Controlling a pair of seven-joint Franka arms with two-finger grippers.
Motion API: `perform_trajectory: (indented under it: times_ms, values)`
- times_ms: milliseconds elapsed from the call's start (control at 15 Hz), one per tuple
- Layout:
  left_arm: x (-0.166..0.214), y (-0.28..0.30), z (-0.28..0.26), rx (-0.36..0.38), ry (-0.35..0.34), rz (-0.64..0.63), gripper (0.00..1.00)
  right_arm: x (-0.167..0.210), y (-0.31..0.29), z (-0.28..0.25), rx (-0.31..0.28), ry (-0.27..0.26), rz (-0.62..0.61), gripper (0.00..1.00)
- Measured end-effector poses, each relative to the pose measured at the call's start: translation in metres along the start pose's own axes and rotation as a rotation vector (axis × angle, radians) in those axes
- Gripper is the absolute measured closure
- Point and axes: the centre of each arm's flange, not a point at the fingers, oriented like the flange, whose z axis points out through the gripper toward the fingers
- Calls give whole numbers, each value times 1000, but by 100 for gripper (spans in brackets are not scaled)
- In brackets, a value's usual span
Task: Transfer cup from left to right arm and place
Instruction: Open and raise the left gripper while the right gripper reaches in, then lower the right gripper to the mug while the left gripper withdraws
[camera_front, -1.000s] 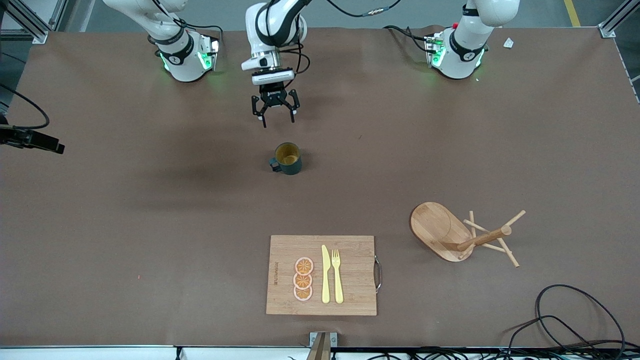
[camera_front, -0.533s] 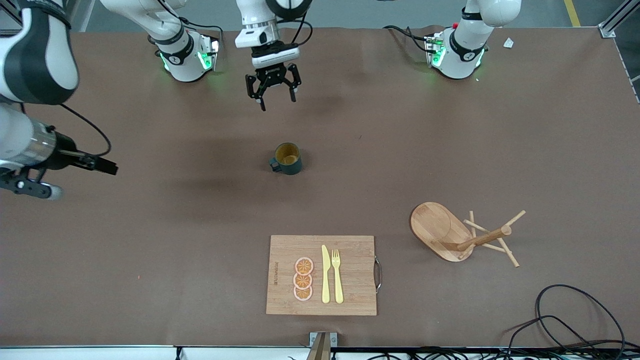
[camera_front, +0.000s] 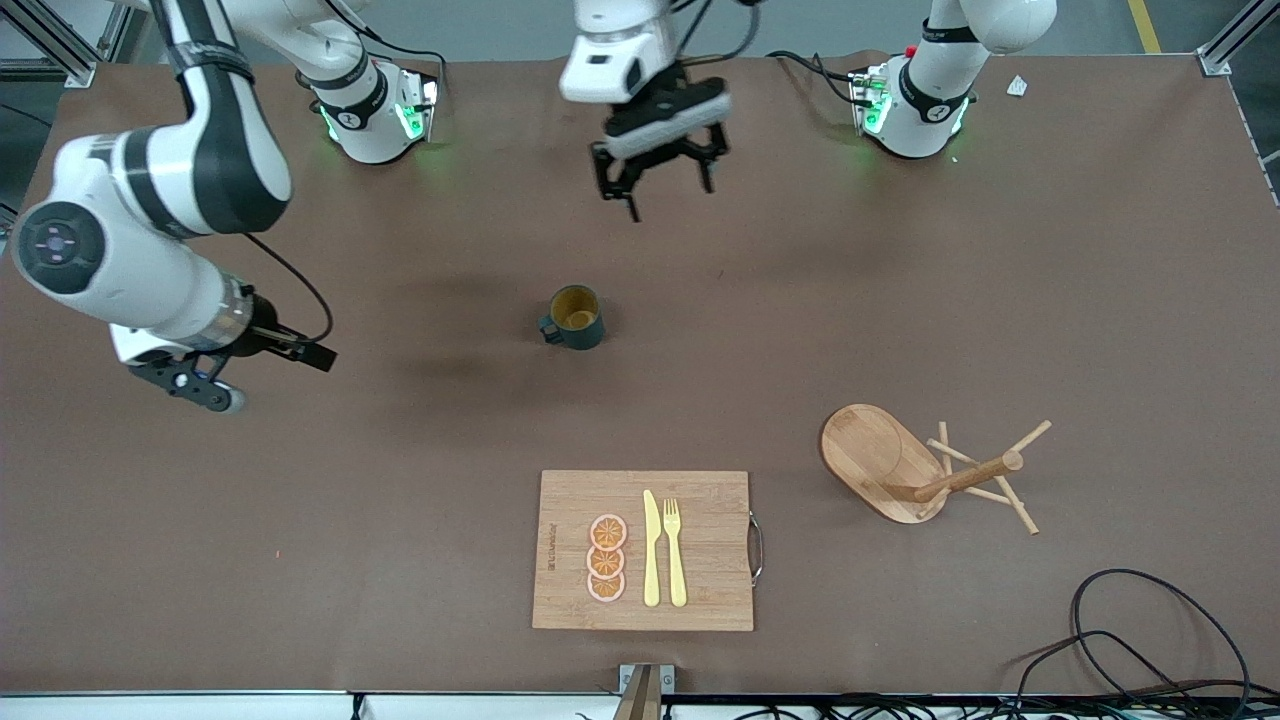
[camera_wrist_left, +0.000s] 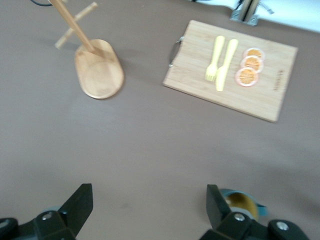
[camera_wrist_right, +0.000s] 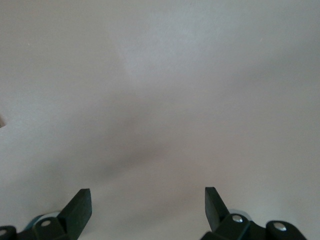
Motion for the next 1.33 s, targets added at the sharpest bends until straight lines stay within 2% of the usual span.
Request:
perform_trajectory:
  times_ms: [200,400,600,867,1067,1333]
  values:
    - [87,-70,1,3,-99,49,0,-30,-35,20,-8,6,76,0]
    - [140,-127,3,7,-138,46,0,-70,-77,43,6,36,155,0]
    - [168,-172,-1,20,-176,51,0,-104,-107,64,38,59,239,0]
    - [209,-227,9,20,-199,145,0,-129,-133,93,105,-6,355,0]
    - [233,-262,18,0,-222,181,0,-159,-159,124,112,3,405,0]
    - [256,-300,28,-56,-263,182,0,-197,-183,154,88,6,404,0]
